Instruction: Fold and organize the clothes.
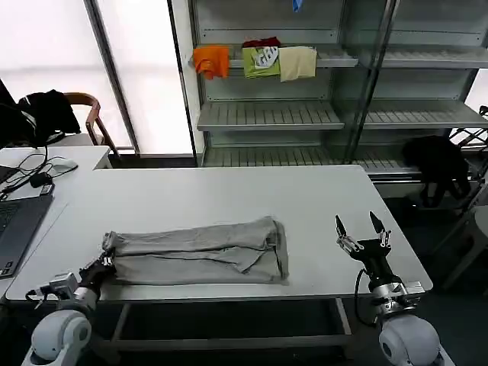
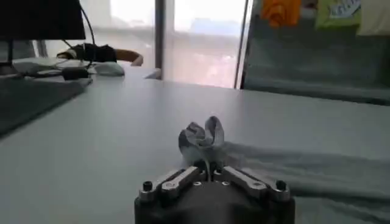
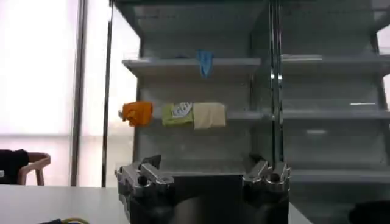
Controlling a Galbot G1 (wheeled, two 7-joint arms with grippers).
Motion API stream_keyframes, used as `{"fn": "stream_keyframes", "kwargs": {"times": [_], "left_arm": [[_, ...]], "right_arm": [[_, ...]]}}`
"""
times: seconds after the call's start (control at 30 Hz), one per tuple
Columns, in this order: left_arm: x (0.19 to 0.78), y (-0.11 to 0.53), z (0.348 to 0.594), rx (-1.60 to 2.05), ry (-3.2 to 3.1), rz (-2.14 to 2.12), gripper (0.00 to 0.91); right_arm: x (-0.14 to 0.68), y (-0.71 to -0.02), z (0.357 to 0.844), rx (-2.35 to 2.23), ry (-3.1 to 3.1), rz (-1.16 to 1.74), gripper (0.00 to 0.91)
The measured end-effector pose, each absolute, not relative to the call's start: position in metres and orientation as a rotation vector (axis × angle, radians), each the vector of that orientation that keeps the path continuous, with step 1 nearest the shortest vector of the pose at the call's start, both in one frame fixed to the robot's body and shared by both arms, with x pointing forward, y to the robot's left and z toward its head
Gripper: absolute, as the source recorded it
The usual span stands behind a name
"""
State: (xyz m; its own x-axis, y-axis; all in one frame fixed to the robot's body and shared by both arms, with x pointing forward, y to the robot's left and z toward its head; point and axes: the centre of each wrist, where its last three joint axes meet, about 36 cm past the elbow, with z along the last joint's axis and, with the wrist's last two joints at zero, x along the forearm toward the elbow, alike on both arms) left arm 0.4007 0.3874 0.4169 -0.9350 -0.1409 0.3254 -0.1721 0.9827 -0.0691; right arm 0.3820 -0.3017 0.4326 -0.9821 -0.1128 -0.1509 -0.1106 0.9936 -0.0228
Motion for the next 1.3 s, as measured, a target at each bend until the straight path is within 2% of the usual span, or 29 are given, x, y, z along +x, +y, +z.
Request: {"fn": "stream_keyframes", "kwargs": {"times": [0.5,0.7,0.97,1.3], "left_arm": [[0.408,0.486,0.481,0.45,-2.881,0.031,0.0],[0.406,0.504,0.504,0.498,-2.919,0.006,0.0],[0.397,0.461,0.512,0.33,-2.982,-0.023,0.01],[0.398,0.373,0.496,0.039,-3.009,-0.027,0.01]], "right_arm": [[0.384,-0.297,0.433,-0.178,2.979,-0.005,0.907],[0.383,-0.298,0.434,-0.176,2.978,-0.006,0.907],[0.381,-0.297,0.433,-0.17,2.978,-0.001,0.907],[0.38,-0.295,0.43,-0.169,2.982,0.006,0.907]]}}
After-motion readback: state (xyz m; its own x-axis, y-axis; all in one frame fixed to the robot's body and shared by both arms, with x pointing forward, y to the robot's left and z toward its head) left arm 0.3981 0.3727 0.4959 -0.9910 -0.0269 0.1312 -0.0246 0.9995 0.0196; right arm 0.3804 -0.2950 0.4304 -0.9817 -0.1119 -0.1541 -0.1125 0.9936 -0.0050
